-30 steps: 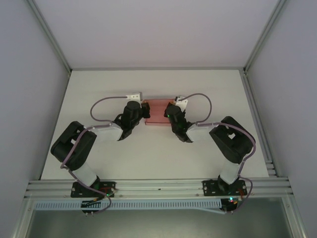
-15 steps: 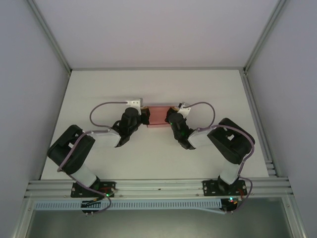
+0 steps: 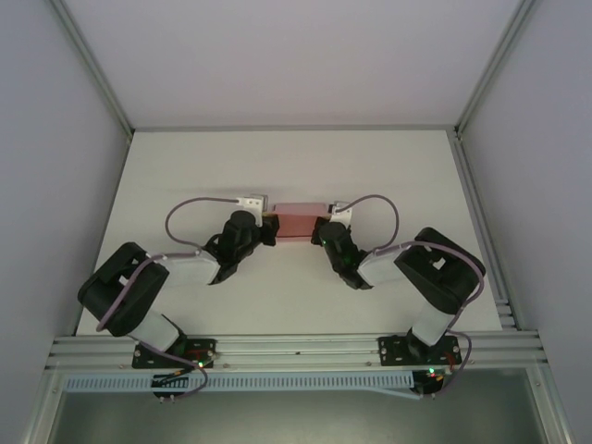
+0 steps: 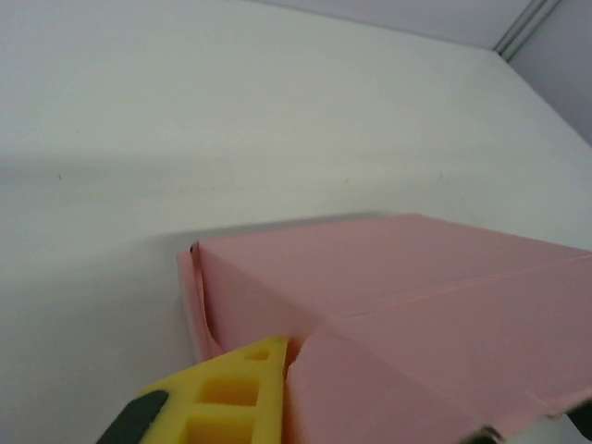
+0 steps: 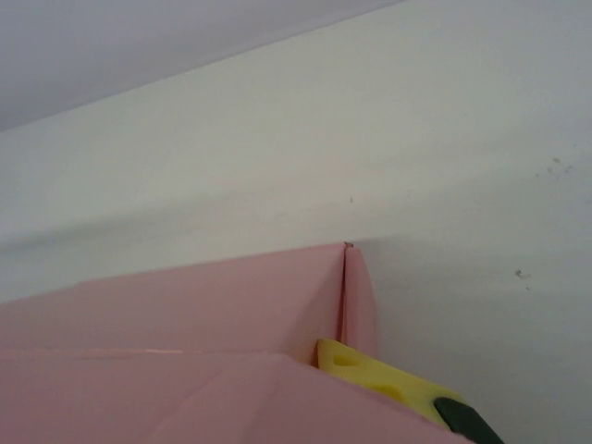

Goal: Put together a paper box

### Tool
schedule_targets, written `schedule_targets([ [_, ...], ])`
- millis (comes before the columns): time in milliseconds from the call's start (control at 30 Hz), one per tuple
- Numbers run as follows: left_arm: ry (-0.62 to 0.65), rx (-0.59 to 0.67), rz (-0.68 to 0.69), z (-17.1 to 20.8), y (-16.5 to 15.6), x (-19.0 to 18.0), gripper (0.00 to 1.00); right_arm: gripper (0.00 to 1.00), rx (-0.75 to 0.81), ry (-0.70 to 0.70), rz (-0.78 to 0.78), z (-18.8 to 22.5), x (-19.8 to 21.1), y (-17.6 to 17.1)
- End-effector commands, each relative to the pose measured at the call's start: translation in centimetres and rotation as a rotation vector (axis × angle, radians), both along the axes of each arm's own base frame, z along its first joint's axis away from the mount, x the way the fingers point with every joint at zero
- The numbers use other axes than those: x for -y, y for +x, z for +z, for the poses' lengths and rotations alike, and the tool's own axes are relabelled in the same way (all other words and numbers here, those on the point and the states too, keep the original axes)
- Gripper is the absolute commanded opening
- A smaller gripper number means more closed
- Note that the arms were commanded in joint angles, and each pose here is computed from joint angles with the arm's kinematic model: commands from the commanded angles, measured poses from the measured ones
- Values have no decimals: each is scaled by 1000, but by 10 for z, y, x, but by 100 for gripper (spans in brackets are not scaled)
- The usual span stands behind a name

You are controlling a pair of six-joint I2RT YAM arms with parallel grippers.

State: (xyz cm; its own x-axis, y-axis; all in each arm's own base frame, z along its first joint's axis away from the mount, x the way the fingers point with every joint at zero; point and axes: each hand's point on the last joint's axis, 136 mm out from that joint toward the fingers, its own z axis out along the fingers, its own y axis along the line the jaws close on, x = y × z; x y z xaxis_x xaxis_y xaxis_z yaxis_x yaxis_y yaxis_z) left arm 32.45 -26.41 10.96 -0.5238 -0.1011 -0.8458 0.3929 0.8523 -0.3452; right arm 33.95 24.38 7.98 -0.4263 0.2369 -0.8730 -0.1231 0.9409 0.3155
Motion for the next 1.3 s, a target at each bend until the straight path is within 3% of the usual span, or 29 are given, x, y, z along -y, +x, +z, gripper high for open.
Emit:
schedule_targets([
  [0, 104, -87, -22, -16, -18, -8, 22, 11, -76, -102, 47, -20, 5, -21],
  [100, 158, -102, -14, -11, -25, -20, 38, 11, -80, -148, 45, -18, 11, -25],
  [200, 200, -141, 34, -12, -34, -38, 70, 12, -86, -184, 61, -17, 11, -29],
  [267, 228, -157, 86, -15, -38, -53, 85, 11, -88, -203, 70, -16, 10, -29],
  [367, 227, -196, 154, -10, -46, -70, 94, 14, -84, -234, 73, -13, 6, -28],
  [467, 192, -196, 173, 6, -54, -78, 100, 17, -87, -256, 56, -12, 9, -29],
  [700, 201, -163, 250, 66, -53, -96, 100, 23, -69, -255, 70, 0, 3, -31],
  [767, 197, -154, 303, 84, -48, -101, 100, 34, -61, -249, 69, 7, 3, -34],
  [800, 192, -153, 315, 92, -45, -102, 100, 48, -61, -238, 65, 11, 4, -35],
  [833, 185, -152, 327, 100, -42, -102, 100, 55, -62, -226, 70, 15, 4, -37],
  [1033, 158, -150, 362, 125, -18, -101, 100, 83, -34, -125, 108, 48, 16, -59],
  [1067, 151, -153, 359, 128, -13, -99, 100, 98, -18, -102, 148, 56, 14, -65],
  [1267, 116, -171, 275, 127, 10, -75, 100, 100, 80, -13, 315, 116, 7, -89],
])
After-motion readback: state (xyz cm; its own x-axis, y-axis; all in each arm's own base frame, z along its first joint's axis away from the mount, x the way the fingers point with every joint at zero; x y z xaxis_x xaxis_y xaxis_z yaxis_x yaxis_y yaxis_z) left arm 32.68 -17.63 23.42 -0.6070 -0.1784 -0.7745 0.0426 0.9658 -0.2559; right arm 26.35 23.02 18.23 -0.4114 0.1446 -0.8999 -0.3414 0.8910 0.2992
